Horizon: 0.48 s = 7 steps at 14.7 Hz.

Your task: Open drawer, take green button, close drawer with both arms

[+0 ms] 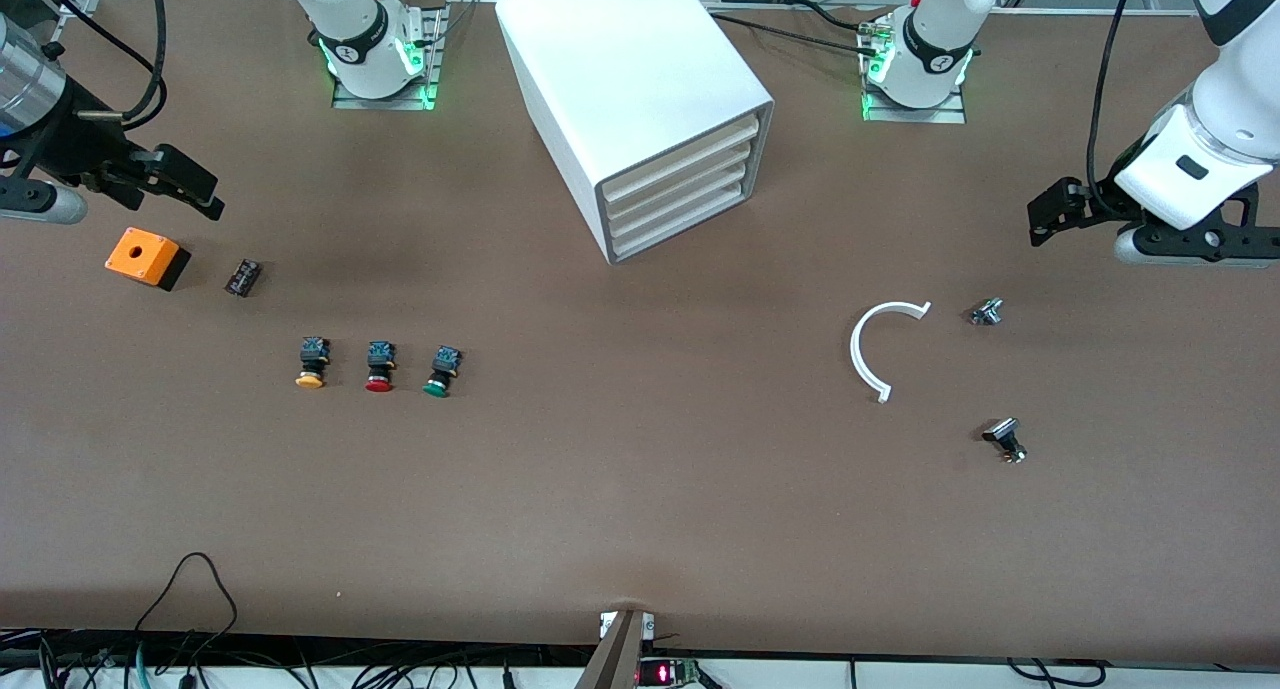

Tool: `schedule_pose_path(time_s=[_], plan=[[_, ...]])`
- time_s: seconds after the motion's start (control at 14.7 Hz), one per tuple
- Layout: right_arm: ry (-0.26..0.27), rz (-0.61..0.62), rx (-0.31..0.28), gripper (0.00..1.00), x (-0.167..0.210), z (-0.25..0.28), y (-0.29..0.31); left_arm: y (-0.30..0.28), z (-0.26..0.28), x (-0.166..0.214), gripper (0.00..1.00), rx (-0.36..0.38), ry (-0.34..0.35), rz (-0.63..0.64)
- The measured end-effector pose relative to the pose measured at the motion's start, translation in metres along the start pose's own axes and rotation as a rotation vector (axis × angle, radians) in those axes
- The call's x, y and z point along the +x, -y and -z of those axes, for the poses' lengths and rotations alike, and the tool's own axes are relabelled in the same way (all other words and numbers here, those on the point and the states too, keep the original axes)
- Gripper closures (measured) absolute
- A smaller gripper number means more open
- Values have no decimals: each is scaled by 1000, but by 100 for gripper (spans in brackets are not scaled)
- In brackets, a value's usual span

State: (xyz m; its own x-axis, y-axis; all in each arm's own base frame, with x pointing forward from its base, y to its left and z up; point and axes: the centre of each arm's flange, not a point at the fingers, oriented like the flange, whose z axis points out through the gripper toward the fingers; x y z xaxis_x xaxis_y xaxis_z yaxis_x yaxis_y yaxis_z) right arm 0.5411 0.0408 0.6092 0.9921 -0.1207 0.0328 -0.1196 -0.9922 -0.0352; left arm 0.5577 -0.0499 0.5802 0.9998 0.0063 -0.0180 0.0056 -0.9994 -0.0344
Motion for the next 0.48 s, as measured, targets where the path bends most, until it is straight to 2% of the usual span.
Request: schedule_pose_path(time_s=[0.27, 0.48], plan=[[-24, 16, 6, 0, 8, 10, -1, 0, -1, 0, 0, 1, 10, 13], [-21, 21, 6, 0, 12, 8, -1, 1, -1, 0, 0, 1, 10, 18]])
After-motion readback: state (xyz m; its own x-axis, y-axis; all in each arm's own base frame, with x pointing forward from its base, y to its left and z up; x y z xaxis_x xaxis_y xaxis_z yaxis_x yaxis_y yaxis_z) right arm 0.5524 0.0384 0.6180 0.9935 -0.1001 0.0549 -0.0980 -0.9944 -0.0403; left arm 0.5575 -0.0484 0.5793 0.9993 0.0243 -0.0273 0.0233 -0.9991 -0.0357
